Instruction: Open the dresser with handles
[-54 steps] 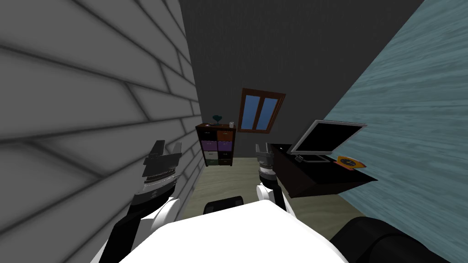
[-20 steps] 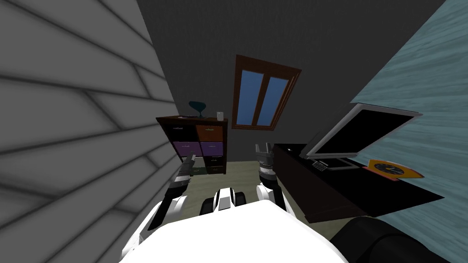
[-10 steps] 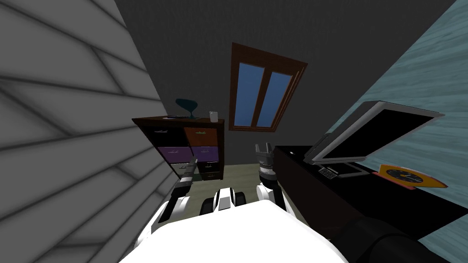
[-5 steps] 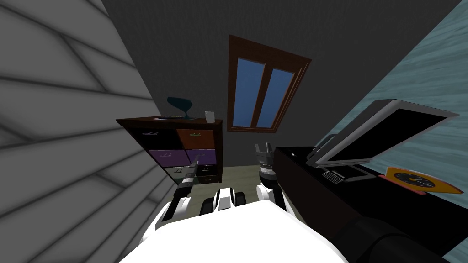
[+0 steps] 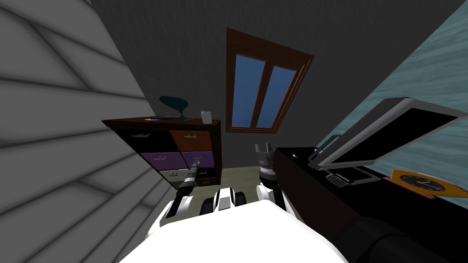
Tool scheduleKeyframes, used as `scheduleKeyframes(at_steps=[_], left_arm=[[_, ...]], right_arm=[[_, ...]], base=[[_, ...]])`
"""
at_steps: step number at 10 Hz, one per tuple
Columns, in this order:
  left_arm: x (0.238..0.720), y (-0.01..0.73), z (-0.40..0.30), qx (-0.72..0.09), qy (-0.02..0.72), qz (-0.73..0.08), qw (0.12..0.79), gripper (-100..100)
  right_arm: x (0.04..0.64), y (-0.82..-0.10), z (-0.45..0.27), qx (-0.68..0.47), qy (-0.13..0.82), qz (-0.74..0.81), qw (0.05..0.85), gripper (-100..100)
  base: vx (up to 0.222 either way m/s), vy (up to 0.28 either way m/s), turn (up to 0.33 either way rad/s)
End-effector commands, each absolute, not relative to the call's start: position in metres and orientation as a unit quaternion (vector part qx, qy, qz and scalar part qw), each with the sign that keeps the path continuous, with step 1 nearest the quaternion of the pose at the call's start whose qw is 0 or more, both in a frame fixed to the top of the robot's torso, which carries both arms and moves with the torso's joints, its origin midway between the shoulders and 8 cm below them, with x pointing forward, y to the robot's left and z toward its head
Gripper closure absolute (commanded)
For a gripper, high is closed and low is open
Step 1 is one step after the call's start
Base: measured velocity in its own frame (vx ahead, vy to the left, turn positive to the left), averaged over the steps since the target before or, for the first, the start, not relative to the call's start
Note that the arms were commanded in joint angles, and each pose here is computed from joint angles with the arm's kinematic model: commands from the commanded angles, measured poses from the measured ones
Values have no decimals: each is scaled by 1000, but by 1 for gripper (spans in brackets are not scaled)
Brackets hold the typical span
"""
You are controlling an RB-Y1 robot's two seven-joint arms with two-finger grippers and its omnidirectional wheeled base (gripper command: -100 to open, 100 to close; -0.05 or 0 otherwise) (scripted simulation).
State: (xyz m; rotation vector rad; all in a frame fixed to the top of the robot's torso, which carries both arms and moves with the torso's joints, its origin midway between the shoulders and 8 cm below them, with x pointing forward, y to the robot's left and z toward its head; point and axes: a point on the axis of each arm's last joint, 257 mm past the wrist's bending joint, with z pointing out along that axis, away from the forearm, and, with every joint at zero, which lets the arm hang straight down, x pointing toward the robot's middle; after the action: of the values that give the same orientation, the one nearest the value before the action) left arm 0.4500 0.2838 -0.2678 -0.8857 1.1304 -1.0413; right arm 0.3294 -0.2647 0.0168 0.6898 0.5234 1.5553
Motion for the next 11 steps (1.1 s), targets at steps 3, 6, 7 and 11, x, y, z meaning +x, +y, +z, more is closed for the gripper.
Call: scheduleKeyframes(at_steps=[3,6,7,11], left_arm=[[450,283,-269,-389,495,-454,630,100],[450,283,-262,-386,496,-457,630,100],[450,283,-259,-385,496,-458,630,100],[459,290,-258,-386,501,-452,629,-100]], right_arm=[[329,-265,17,301,228,679,629,0],[330,-265,17,301,228,679,629,0],[330,-265,17,301,228,679,629,0],[329,-265,17,301,229,679,629,0]], base=[[-10,0,3],[-162,5,20],[-202,-28,18],[69,-13,-10]])
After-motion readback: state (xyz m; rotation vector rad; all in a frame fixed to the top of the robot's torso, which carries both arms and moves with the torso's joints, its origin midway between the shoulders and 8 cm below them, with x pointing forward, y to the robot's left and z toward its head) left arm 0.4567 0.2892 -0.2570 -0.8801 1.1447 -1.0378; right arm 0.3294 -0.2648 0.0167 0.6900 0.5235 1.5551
